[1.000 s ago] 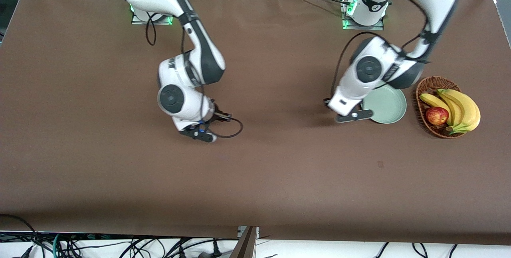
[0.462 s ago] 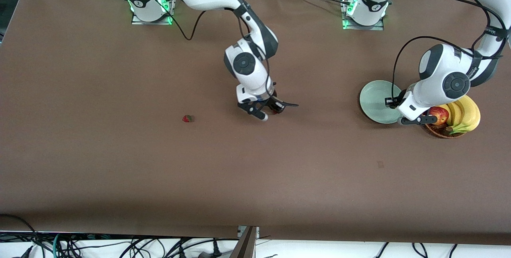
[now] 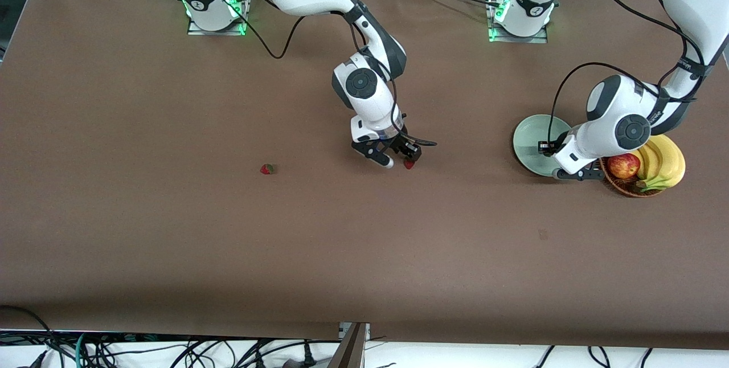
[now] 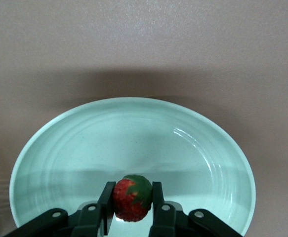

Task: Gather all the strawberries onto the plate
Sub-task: 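Carry the strawberry over the plate with the left gripper while the right lifts another, then release the strawberry onto the plate while the right gripper sets another mid-table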

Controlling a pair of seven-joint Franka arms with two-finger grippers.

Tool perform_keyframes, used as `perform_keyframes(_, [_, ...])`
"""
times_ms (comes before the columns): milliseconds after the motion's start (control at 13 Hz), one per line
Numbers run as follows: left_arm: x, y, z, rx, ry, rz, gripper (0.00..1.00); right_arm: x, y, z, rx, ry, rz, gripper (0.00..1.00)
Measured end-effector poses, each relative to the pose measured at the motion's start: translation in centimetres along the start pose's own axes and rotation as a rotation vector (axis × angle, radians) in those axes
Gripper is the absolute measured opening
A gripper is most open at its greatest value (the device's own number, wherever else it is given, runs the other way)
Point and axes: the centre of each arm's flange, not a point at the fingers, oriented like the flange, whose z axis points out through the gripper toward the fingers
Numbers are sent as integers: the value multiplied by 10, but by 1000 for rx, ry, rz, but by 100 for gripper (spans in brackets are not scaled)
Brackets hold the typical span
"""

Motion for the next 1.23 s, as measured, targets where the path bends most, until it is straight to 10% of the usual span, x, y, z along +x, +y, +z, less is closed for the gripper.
perform_keyframes(538, [4,29,-33,20,46,7,99,104,-5,-89,-150,2,-111,77])
perform_keyframes(1231, [-40,319,-77,-5,178,-181,100,275,116,-142,-407,-176,-629,77])
